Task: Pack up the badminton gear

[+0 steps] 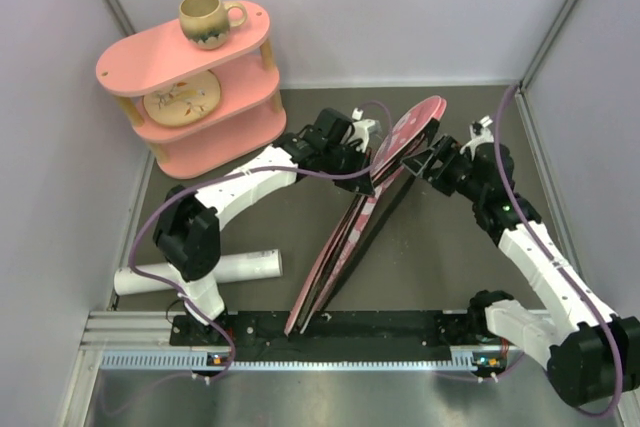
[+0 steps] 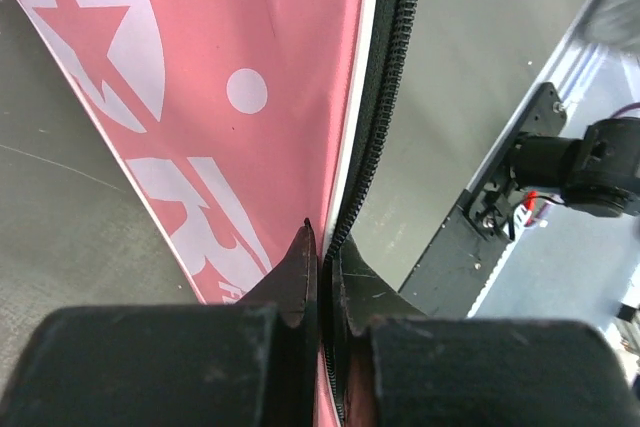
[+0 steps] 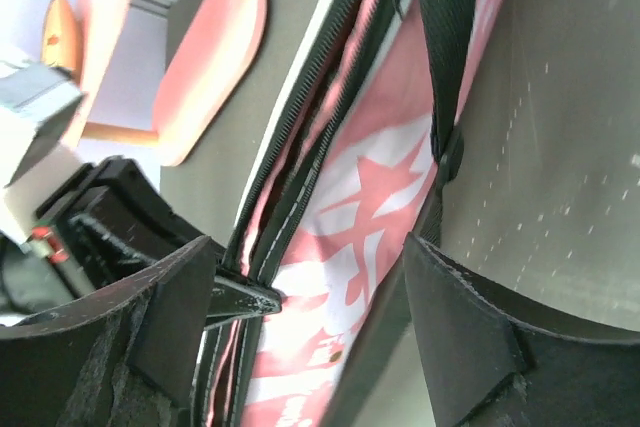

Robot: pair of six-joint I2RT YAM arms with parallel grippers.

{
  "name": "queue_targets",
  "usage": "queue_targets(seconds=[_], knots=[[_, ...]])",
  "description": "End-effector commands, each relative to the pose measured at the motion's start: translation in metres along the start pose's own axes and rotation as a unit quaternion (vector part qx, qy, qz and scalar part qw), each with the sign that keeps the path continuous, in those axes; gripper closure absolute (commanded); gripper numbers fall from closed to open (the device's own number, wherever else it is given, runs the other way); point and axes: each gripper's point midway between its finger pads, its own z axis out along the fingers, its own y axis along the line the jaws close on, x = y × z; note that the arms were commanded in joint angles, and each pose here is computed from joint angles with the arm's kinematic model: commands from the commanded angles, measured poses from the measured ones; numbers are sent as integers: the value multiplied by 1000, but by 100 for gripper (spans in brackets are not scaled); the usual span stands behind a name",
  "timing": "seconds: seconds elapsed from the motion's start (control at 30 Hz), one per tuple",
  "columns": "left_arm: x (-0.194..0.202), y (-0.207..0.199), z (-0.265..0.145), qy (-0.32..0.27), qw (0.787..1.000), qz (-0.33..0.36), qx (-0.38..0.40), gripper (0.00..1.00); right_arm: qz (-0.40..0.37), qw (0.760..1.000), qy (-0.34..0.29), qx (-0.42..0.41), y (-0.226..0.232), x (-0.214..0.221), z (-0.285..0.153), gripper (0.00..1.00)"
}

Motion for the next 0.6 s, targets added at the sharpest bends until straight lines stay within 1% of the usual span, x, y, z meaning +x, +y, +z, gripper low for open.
queue_targets(seconds=[0.0,0.1,0.17,0.23,0.3,0.4,0.57], knots=[[-5,-33,-25,-1,995,2,97,100,-132,987,-24,-86,40,-33,-19,25],[-2,-33,-26,-1,995,2,104,100,-139,984,-35,-107,54,-42,-18,25],[-2,-30,-26,-3,995,1,99,100,-127,986,-33,-108,57,-45,-15,28],[-1,-28,-25,-1,995,1,98,100,-117,986,-34,-112,59,-47,-11,34],[2,-28,-24,4,994,-8,106,100,-106,990,-39,-86,49,-50,-5,39],[1,-28,-26,3,993,-17,118,100,-84,993,-33,-77,41,-44,-1,42],[-1,-27,-28,-1,992,-24,124,100,-55,996,-43,-58,28,-39,-3,41]])
